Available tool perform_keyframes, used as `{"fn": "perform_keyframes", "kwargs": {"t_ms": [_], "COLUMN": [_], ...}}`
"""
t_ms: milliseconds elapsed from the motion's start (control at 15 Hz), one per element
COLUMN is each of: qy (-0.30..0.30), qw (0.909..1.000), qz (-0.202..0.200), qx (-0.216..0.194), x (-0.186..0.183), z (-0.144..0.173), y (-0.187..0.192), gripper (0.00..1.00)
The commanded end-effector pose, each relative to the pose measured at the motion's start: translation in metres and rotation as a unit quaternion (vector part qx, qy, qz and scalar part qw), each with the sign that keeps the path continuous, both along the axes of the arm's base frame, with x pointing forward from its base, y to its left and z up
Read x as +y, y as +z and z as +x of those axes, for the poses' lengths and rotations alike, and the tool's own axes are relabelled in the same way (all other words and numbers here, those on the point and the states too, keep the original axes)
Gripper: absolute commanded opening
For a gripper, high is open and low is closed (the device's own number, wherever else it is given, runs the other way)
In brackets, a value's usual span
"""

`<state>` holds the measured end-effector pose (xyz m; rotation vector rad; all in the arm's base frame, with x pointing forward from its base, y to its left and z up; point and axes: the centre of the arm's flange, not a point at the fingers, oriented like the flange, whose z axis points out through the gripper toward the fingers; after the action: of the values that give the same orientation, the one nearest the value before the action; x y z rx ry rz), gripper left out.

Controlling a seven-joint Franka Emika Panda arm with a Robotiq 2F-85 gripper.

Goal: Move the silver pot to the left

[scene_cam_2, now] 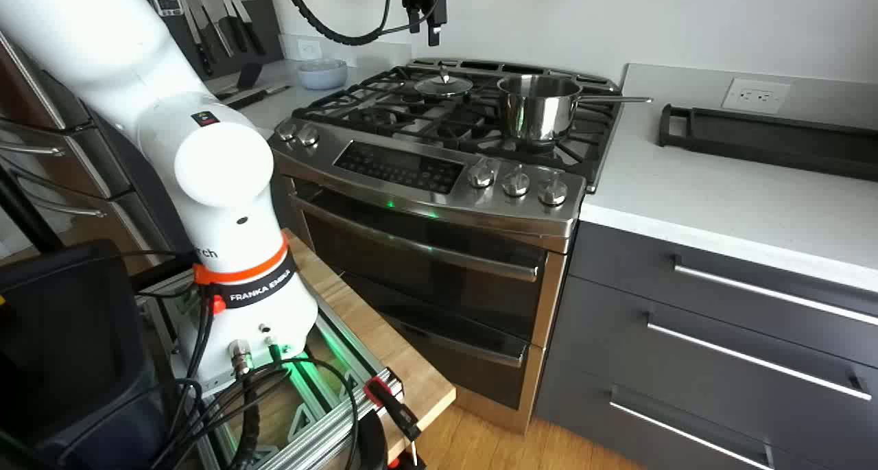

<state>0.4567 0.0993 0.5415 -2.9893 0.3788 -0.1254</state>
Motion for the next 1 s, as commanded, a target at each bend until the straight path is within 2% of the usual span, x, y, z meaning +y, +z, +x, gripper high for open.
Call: {"fn": "perform_keyframes", "kwargs": {"t_ms": [0,400,467,667,933], "qy": [0.0,0.0,-0.015,-0.064,-0.079], "qw": [1.0,1.0,0.9998,0.9949,0.9833], "qz": [0.0,0.0,-0.011,-0.078,-0.164], "qx": [0.0,0.0,0.011,0.006,-0.011], "x": [0.0,0.0,-0.007,-0.044,-0.091], "z": [0.0,0.0,0.005,0.022,0.041], "y": [0.0,0.0,-0.005,-0.017,-0.031], "gripper": [1.0,1.0,1.0,1.0,1.0]}}
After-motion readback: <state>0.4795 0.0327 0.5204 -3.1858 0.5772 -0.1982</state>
